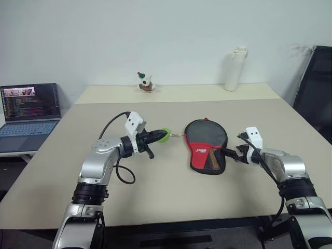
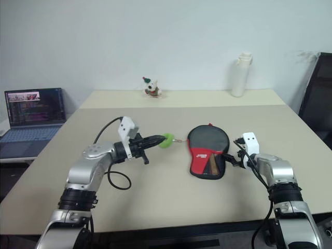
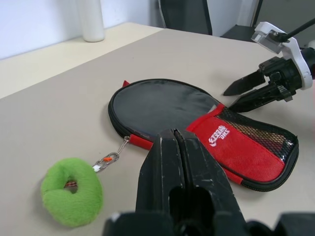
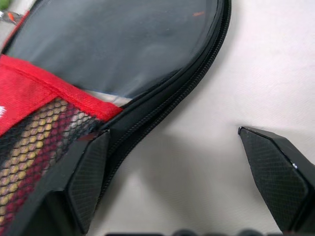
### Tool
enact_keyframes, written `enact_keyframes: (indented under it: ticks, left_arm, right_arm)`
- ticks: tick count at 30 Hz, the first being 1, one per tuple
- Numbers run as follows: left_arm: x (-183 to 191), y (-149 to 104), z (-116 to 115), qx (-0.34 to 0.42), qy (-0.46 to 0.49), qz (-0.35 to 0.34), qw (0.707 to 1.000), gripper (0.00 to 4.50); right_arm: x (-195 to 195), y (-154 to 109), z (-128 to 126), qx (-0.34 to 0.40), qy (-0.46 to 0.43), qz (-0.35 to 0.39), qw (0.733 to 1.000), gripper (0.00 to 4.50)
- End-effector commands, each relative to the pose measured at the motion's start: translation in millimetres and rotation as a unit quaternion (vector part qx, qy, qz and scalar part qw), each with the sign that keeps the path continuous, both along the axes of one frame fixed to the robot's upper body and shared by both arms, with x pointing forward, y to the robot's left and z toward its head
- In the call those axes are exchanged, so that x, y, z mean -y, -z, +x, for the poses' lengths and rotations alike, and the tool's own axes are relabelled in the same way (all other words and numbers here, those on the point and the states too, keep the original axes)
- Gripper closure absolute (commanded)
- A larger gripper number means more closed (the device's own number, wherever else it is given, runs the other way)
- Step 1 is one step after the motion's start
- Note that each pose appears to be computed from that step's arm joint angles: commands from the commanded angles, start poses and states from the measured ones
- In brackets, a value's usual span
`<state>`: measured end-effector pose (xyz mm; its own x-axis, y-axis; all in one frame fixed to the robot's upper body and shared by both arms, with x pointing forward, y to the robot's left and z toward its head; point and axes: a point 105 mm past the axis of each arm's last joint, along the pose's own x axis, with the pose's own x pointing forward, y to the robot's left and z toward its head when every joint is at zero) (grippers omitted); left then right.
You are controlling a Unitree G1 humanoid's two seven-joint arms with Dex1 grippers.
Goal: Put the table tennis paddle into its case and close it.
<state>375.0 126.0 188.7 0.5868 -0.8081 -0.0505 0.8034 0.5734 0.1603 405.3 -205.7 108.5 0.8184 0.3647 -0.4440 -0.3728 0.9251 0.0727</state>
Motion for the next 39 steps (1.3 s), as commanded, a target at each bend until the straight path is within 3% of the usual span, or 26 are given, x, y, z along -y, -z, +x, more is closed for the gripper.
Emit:
enact_keyframes:
  ticks: [1, 11, 22, 32, 35, 39]
  left_arm:
    - [1, -14, -4, 0.029, 0.007, 0.005, 1.000, 4.44]
    - [1, -12, -5, 0.025, 0.012, 0.011, 1.000, 4.44]
    - [3, -13, -3, 0.025, 0.017, 0.012, 0.999, 4.44]
    - [0, -10, -4, 0.023, 0.014, 0.014, 1.000, 4.44]
    - [-1, -8, -4, 0.022, 0.011, 0.015, 1.000, 4.50]
    - [-5, -5, -5, 0.021, 0.007, 0.020, 1.000, 4.50]
  right_arm:
    - [14, -22, 0, 0.037, 0.000, -0.029, 0.999, 0.00]
    - [6, -44, -16, 0.032, -0.012, 0.068, 0.997, 0.00]
    - [-20, -9, -5, 0.018, -0.007, 0.041, 0.999, 0.00]
    - [-34, 0, 1, 0.005, -0.030, 0.037, 0.999, 0.00]
    - [-45, 4, 4, -0.013, -0.046, 0.040, 0.998, 0.62]
    - [-50, 8, 4, -0.029, -0.061, 0.039, 0.997, 1.95]
